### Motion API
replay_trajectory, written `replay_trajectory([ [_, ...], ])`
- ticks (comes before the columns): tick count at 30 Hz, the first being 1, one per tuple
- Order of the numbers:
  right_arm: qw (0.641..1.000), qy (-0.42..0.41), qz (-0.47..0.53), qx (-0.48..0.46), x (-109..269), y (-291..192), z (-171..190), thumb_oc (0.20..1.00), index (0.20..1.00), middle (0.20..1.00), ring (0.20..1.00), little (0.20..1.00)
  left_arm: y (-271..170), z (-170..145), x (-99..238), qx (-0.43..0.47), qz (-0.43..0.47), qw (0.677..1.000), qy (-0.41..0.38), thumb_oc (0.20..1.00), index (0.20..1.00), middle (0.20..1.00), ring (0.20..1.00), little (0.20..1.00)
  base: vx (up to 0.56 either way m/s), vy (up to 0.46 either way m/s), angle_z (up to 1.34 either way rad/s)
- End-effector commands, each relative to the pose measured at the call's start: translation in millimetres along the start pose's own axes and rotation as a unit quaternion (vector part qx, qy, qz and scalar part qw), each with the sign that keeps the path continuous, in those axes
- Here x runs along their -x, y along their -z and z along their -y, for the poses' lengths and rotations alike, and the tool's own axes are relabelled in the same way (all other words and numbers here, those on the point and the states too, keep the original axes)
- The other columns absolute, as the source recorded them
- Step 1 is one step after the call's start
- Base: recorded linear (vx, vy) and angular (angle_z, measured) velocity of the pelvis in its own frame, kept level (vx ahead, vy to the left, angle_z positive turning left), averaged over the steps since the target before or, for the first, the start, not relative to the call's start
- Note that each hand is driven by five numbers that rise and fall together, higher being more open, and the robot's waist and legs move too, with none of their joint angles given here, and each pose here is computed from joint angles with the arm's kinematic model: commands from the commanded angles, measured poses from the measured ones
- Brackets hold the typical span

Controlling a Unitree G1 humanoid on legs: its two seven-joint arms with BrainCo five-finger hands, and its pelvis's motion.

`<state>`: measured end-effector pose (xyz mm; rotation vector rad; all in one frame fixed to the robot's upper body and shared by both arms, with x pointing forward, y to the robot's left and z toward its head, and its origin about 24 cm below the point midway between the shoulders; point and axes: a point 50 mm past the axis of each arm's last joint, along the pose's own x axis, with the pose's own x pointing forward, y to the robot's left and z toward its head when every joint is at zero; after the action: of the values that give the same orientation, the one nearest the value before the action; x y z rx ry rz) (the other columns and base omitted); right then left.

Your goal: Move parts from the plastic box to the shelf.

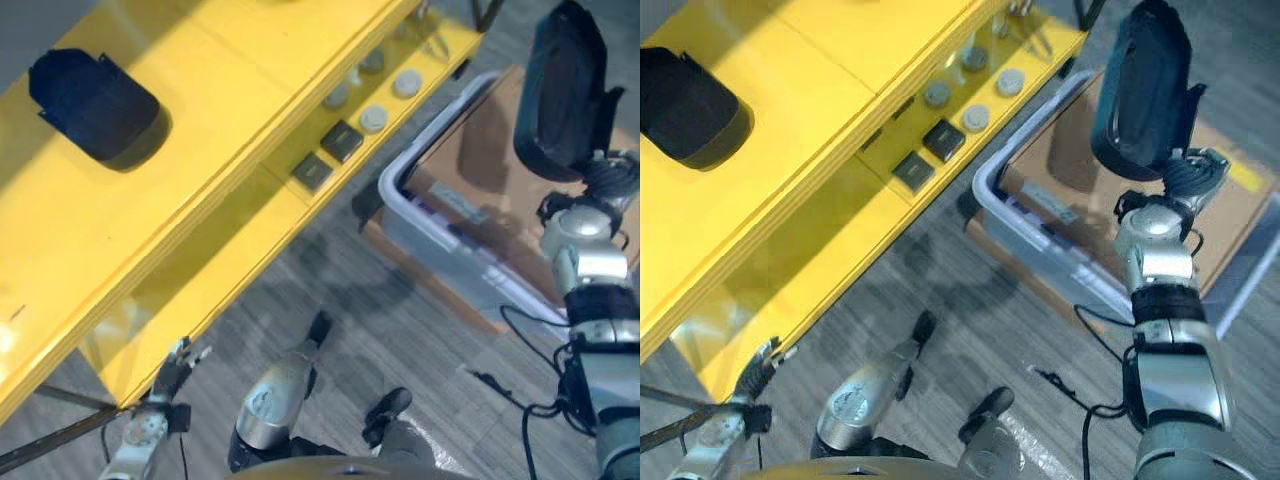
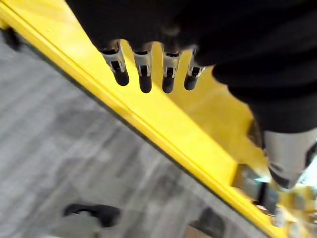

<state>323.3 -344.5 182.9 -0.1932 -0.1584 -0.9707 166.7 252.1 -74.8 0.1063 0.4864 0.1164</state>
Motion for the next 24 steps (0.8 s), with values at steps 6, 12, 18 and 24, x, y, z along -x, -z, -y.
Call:
replay_trajectory([
  [6, 0.994, -0.053, 0.089, 0.045, 19.1, -11.3, -4.3, 0.2, 0.2, 0.2, 0.2, 0.2, -26.6, 26.0, -5.4, 0.092, -0.017, 0.987, 0.13, 1.0, 1.0, 1.0, 1.0, 1.0, 0.07, -0.127, -0.06],
  [12, 0.98, -0.165, 0.091, 0.066, 59.7, 6.8, -44.5, 0.2, 0.2, 0.2, 0.2, 0.2, -77.1, 84.0, -30.7, 0.18, -0.043, 0.955, 0.234, 1.0, 1.0, 1.0, 1.0, 1.0, 0.01, -0.137, -0.3],
  [18, 0.96, -0.261, 0.081, 0.066, 96.1, 21.0, -84.0, 0.2, 0.2, 0.2, 0.2, 0.2, -118.0, 143.3, -48.9, 0.221, -0.071, 0.937, 0.262, 1.0, 1.0, 1.0, 1.0, 1.0, -0.03, -0.046, -0.3],
  [24, 0.942, -0.32, 0.072, 0.071, 122.3, 28.6, -110.4, 0.2, 0.2, 0.2, 0.2, 0.2, -136.8, 178.8, -57.9, 0.217, -0.1, 0.938, 0.253, 1.0, 1.0, 1.0, 1.0, 1.0, -0.02, -0.025, -0.27],
])
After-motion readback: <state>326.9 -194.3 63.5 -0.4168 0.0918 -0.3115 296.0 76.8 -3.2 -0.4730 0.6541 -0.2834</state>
